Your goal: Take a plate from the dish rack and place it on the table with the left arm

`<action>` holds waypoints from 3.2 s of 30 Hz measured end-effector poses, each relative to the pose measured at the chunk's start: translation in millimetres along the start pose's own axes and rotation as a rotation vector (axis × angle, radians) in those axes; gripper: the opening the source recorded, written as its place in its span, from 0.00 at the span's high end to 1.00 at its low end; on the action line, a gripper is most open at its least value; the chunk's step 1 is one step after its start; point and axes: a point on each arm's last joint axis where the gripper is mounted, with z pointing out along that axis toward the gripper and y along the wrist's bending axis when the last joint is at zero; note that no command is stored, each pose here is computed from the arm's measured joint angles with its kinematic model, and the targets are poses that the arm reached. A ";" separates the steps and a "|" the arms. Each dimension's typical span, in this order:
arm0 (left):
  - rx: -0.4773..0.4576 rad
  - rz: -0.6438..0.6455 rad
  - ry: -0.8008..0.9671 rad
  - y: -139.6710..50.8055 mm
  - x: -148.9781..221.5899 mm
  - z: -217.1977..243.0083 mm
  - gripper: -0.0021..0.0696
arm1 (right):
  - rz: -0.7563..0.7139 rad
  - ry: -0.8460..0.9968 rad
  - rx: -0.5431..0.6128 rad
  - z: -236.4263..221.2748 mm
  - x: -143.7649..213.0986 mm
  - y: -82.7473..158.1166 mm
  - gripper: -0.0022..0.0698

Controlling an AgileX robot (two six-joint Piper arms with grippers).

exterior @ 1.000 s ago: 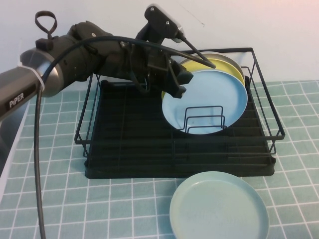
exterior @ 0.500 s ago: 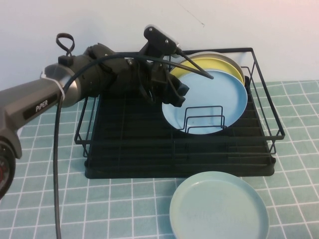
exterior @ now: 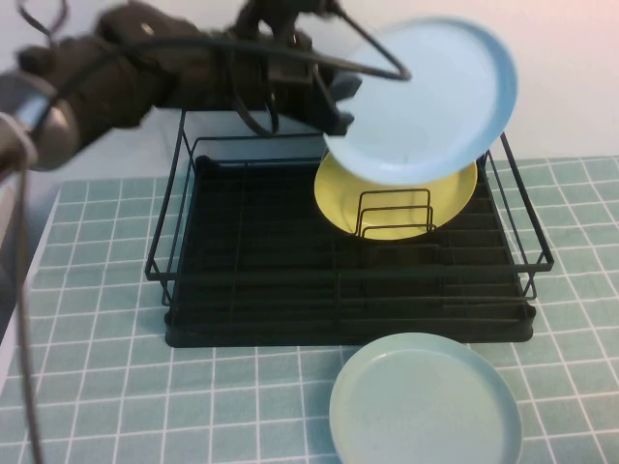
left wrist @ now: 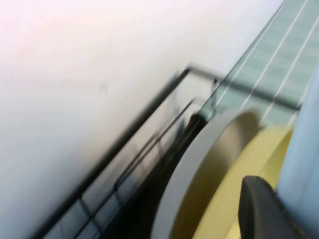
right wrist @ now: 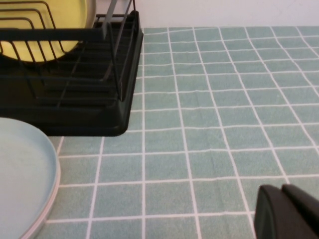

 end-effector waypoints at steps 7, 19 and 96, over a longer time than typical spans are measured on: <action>0.120 -0.078 -0.047 -34.4 -55.1 -82.0 0.86 | 0.000 0.000 0.000 0.0 0.0 0.0 0.97; 0.369 -0.353 0.330 -68.2 -38.2 -114.8 0.86 | 0.000 0.000 0.000 0.0 0.0 0.0 0.97; -0.265 -0.495 -0.189 -164.1 194.2 -272.9 0.97 | 0.000 0.000 0.000 0.0 0.0 0.0 0.97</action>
